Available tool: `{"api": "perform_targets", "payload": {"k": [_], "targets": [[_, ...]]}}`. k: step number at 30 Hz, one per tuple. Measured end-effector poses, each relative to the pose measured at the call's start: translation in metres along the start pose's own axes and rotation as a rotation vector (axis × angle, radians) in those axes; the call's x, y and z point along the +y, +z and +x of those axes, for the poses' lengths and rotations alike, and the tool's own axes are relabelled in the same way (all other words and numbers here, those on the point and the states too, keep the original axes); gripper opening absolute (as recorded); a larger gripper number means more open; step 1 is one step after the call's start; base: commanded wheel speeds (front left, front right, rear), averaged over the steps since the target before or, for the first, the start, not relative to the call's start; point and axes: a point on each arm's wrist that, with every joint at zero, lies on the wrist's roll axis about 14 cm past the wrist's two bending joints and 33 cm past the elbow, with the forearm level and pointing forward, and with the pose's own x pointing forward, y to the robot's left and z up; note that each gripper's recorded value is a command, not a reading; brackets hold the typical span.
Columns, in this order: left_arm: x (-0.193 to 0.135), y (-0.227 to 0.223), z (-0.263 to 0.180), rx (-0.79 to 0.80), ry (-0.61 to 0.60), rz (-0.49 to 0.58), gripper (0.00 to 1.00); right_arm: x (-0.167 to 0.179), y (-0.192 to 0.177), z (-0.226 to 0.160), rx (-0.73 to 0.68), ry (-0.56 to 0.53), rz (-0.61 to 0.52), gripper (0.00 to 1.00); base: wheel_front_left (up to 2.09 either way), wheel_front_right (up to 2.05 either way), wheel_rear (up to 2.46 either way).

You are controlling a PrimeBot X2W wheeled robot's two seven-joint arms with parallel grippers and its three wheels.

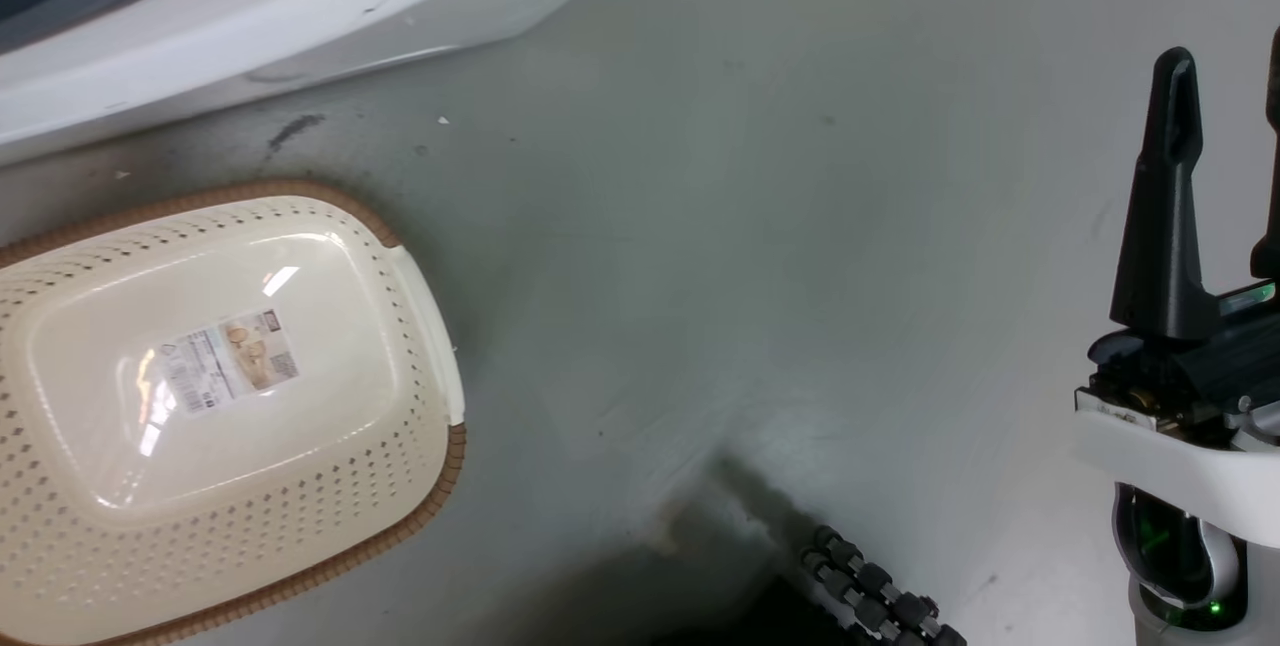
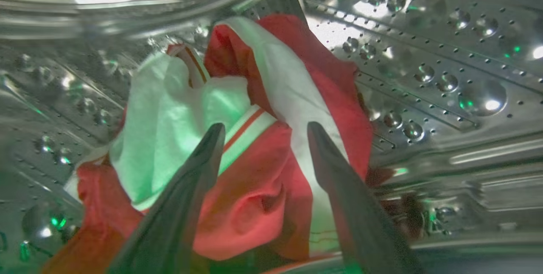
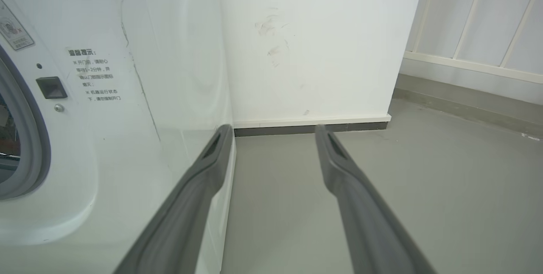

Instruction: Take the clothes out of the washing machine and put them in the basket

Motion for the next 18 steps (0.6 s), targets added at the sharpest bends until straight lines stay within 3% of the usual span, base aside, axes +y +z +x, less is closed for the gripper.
{"api": "perform_targets", "payload": {"k": [5,9,18], "targets": [[-0.007,-0.031,0.014,0.209,-0.047,-0.044,1.0,0.0,-0.003,0.0,0.01,0.001,-0.011,1.0,0.0,0.0,0.0],[-0.004,-0.026,0.021,0.217,-0.042,-0.043,1.0,0.0,-0.007,0.001,0.019,0.004,-0.025,1.0,0.0,0.0,0.0],[-0.005,-0.063,0.044,0.332,-0.036,-0.03,1.0,0.003,-0.021,0.003,0.052,0.015,-0.043,1.0,0.0,0.0,0.0]]}}
